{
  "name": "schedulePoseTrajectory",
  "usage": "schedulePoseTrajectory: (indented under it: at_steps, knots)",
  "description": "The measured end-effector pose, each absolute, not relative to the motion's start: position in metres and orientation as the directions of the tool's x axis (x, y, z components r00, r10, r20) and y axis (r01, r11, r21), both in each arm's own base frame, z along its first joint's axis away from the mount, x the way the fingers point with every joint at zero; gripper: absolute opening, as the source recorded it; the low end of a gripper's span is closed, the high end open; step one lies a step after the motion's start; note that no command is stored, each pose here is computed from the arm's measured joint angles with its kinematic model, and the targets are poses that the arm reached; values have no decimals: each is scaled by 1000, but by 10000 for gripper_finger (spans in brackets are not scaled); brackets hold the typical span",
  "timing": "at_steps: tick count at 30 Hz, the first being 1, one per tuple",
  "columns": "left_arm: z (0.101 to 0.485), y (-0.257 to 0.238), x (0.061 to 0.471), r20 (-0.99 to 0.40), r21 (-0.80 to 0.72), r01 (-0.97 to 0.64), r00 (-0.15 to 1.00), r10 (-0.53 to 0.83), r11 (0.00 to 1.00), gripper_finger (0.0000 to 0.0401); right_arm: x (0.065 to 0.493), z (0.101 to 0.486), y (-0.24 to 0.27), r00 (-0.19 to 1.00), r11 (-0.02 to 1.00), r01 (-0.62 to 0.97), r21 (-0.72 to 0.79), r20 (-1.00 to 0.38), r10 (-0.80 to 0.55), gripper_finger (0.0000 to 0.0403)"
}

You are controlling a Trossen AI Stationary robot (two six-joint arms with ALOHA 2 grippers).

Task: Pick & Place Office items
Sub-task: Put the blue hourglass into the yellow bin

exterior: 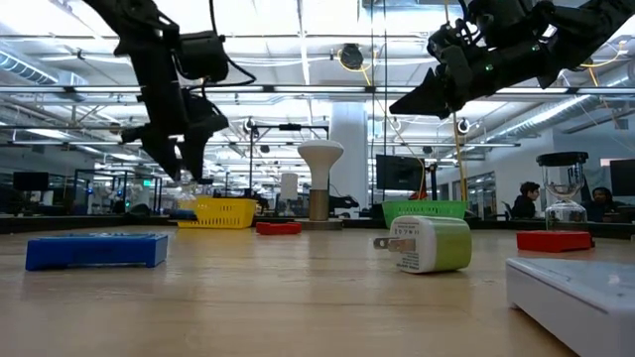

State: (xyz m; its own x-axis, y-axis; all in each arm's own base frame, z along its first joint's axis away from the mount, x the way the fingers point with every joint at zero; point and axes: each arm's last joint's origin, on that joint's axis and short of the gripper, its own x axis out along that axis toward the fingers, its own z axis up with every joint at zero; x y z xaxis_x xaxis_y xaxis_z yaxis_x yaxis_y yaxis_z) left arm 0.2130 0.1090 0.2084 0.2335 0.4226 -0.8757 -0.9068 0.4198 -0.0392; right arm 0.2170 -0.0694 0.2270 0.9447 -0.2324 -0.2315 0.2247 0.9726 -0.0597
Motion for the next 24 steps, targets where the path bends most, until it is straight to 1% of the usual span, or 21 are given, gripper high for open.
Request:
schedulePoseTrajectory:
  at_steps: [5, 12, 17, 20, 24]
  knots:
    - [209, 119, 210, -864, -59, -923, 238, 443, 381, 203, 217, 227, -69, 945, 973, 225, -60, -229, -233, 2]
    - [202, 118, 218, -869, -72, -914, 254, 424, 400, 203, 217, 227, -69, 944, 973, 227, -46, -236, -232, 2]
    - [200, 118, 220, -872, -77, -920, 249, 422, 384, 203, 217, 225, -69, 941, 974, 224, -43, -251, -228, 2]
    - [200, 118, 220, -869, -89, -925, 254, 425, 369, 226, 216, 224, -69, 937, 974, 224, -41, -265, -226, 2]
    - [200, 118, 220, -870, -85, -920, 256, 421, 382, 262, 216, 223, -69, 934, 973, 228, -21, -276, -225, 2]
